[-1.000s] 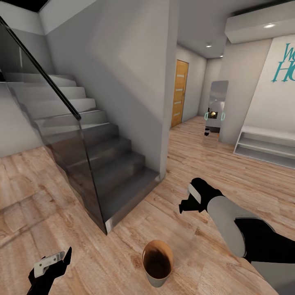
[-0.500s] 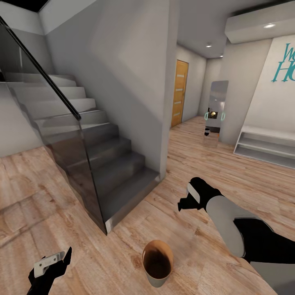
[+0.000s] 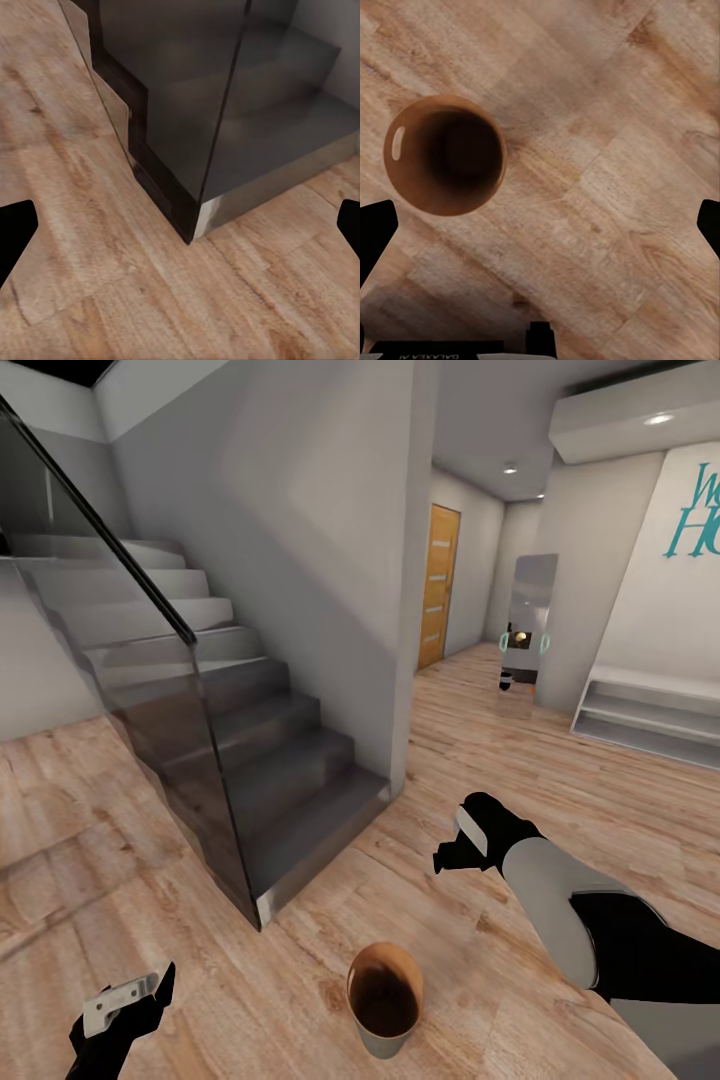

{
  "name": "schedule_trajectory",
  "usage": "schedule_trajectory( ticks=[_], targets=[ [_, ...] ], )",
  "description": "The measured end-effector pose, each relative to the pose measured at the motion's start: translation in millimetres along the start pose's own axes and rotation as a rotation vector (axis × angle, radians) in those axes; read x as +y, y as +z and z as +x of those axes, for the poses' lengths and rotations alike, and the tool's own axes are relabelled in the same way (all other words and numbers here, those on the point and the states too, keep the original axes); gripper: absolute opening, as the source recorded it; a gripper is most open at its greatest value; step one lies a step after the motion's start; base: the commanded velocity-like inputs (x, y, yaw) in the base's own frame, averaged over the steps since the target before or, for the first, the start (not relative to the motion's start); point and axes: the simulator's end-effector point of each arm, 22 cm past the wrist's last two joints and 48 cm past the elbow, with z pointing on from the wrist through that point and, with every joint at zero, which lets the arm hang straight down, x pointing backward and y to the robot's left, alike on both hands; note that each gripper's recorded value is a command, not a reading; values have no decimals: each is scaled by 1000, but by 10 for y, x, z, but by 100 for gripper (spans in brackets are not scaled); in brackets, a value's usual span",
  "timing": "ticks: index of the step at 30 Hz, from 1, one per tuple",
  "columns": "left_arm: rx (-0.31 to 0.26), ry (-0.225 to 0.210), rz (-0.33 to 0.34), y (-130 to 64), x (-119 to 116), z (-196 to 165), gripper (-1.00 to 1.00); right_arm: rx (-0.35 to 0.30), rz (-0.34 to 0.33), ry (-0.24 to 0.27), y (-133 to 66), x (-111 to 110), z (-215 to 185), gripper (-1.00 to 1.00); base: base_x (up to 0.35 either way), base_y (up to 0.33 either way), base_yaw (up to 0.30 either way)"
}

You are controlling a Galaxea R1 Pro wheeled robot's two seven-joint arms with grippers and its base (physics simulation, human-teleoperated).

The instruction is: Put the three can of soda from the living room inside the tash can in the kitchen.

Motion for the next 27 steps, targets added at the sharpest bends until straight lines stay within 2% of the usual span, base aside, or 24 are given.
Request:
schedule_trajectory(
  ticks=[9, 17, 27],
  targets=[
    [1, 0, 1, 42, 20, 158, 100, -2, -4, -1, 149, 25, 51, 100, 0, 0, 0],
    [0, 1, 1, 80, 42, 297, 100, -2, -20, -13, 276, 174, 103, 100, 0, 0, 0],
    [8, 3, -1, 128, 75, 513, 100, 7, -22, -18, 498, 216, 195, 100, 0, 0, 0]
  ],
)
